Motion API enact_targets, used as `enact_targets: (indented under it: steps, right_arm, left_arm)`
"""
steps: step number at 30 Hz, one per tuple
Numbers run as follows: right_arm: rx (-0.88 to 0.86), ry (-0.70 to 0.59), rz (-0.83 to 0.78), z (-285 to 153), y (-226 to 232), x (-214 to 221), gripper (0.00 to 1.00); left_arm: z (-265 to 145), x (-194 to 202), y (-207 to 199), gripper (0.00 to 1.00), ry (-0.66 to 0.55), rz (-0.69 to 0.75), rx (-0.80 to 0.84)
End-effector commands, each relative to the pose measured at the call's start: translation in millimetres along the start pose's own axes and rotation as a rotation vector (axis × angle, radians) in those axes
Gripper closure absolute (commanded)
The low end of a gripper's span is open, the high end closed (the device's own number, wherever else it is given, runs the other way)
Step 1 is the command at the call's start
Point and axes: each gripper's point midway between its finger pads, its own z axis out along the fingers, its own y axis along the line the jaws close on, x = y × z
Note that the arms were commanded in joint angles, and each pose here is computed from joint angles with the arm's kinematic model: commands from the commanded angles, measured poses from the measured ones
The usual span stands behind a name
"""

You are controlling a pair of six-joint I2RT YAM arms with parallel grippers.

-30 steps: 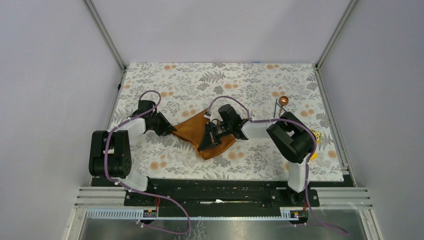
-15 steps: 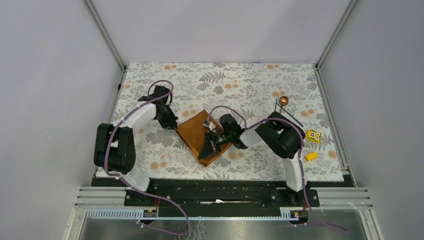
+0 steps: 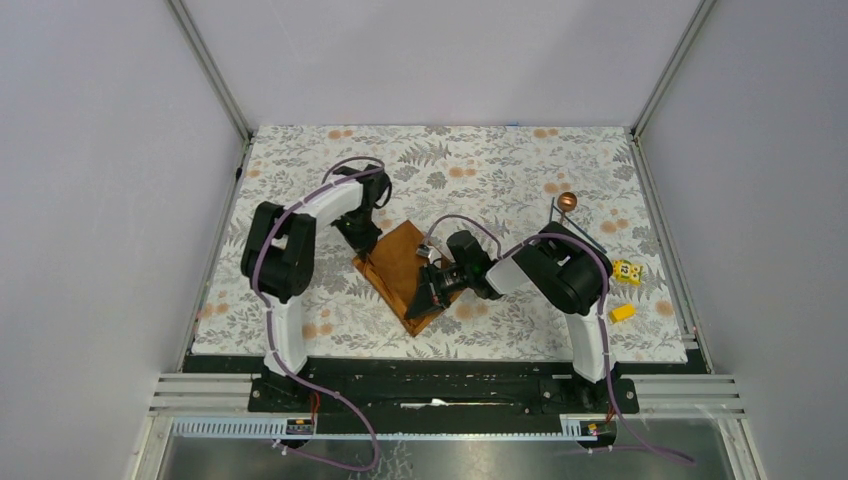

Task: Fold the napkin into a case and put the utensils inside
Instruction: Fold the lower triangle-folded napkin at the center of the board.

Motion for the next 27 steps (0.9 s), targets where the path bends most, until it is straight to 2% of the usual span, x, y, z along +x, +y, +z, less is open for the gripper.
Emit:
enact_targets:
  steps: [1,6,11,17,21,24,27]
  right_arm:
    - [0.086,0.041,-0.085,-9.8,-3.0,8.6,0.95]
    - [0.184,0.017,-0.172,-22.2,1.1,3.0,0.67]
    - [0.235,-0.033,-0.335,-37.0,15.8,-5.1,0.39]
    - [0.349,-0.197,-0.483,-57.2,28.8,-32.6,0.19]
    - [0.374,-0.211,-0.488,-50.1,29.3,-53.6,0.16]
    - [0.376,-0.216,-0.477,-35.9,27.7,-68.5,0.25]
    - [0.369,-0.231,-0.476,-24.3,23.9,-81.2,0.27]
  left_arm:
    - [-2.3,-15.7,-10.9,1.0,-0.087,-0.052,-0.043]
    - [1.0,-14.9,-17.6,1.0,-0.094,-0.032,-0.057]
    - [3.2,-14.7,-19.8,1.0,-0.087,-0.003,-0.06]
    - [2.4,-12.6,-16.4,1.0,-0.082,0.012,-0.059]
    - [-1.0,-14.3,-19.9,1.0,-0.083,0.018,-0.043]
    - [-3.3,-15.3,-21.5,1.0,-0.084,0.02,-0.035]
    - [-5.6,-15.8,-21.8,1.0,-0.084,0.021,-0.028]
